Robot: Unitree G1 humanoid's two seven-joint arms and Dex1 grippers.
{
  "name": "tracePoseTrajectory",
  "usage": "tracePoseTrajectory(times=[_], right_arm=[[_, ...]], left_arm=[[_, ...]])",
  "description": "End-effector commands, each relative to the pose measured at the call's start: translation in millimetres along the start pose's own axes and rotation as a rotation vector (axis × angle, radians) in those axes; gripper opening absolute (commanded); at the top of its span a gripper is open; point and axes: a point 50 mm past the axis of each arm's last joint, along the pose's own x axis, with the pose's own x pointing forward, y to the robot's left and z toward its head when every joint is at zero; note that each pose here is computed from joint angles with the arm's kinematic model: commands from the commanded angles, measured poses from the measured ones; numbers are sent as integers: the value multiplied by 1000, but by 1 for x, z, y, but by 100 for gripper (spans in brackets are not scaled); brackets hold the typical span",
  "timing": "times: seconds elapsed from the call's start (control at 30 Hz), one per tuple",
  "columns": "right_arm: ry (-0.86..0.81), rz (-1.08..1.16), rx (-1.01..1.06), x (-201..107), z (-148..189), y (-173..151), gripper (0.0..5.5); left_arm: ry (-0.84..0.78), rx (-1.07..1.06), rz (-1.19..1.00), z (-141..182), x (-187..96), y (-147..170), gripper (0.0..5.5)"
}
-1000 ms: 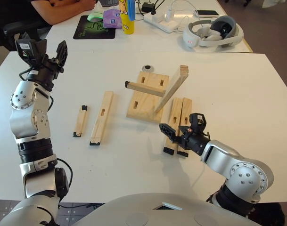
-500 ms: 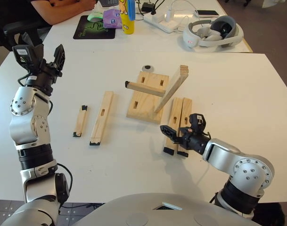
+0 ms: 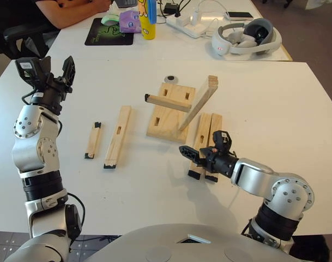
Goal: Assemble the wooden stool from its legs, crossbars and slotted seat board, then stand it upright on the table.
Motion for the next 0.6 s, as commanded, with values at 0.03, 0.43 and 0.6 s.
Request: tracePoseTrajectory(times=[0.03,0.43,0.6], right_arm=[[36,-35,-32,-3,5,-9,519],[114,-17,-89,-3,12,-12,519],[142,-21,-83,3,12,-7,519]], left_arm=[[1,3,18,-1,-5,1,312],[-5,-8,62,-4,-13,3,312],[-6,-7,58,-3,-10,3,312]])
